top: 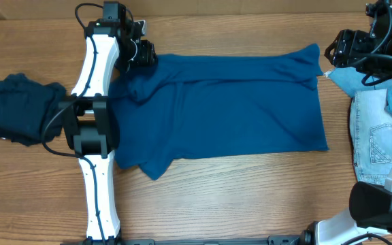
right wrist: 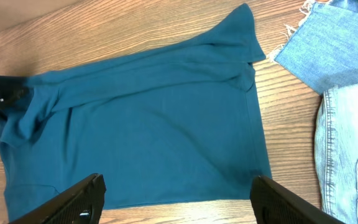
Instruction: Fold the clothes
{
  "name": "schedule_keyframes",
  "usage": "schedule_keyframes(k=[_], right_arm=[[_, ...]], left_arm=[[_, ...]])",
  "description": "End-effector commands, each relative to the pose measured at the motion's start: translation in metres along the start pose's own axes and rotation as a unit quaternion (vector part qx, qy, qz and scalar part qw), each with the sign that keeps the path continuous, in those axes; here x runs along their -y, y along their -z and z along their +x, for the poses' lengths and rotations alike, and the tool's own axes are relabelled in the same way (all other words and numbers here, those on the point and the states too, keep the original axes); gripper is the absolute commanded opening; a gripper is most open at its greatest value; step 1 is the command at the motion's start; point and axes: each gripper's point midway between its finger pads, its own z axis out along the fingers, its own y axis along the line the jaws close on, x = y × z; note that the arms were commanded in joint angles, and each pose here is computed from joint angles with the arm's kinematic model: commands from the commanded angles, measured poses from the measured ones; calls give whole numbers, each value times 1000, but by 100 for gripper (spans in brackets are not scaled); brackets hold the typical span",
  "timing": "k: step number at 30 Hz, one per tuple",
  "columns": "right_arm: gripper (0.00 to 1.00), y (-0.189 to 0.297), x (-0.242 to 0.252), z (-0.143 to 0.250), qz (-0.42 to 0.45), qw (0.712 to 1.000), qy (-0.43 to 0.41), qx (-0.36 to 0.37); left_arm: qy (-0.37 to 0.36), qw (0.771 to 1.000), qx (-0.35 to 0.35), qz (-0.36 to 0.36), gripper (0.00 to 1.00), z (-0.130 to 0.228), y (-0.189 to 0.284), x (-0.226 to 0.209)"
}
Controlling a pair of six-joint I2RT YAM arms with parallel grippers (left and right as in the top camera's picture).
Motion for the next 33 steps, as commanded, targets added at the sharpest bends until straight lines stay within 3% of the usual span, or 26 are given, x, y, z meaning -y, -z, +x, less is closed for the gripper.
schedule_keyframes(k=[1,5,10,15,16,17,22,27,33], right_arm=[[79,-2,1,0,5,1000,4,-2],[79,-2,2,1,5,1000,3,-3],[79,-2,2,1,5,1000,3,-3],[79,-2,2,1,5,1000,3,-3],[79,-2,2,1,5,1000,3,-4],[79,-2,2,1,5,1000,3,-3],[79,-2,2,1,5,1000,4,-3],[79,-2,1,1,5,1000,4,-3],[79,-2,1,1,5,1000,4,-3]], left_arm=[[-9,1000,-1,4,56,0,-10,4],[-16,1000,-8,7,57,3,-18,11],[-17,1000,-17,6,49,8,-29,13],[-17,1000,-18,6,25,9,-29,13],[-17,1000,-18,6,18,9,-29,13],[-17,1000,-18,6,5,8,-28,13],[-11,1000,-14,5,4,3,-3,14],[-24,999,-10,38,4,-4,45,45],[-20,996,-72,50,4,26,51,67]])
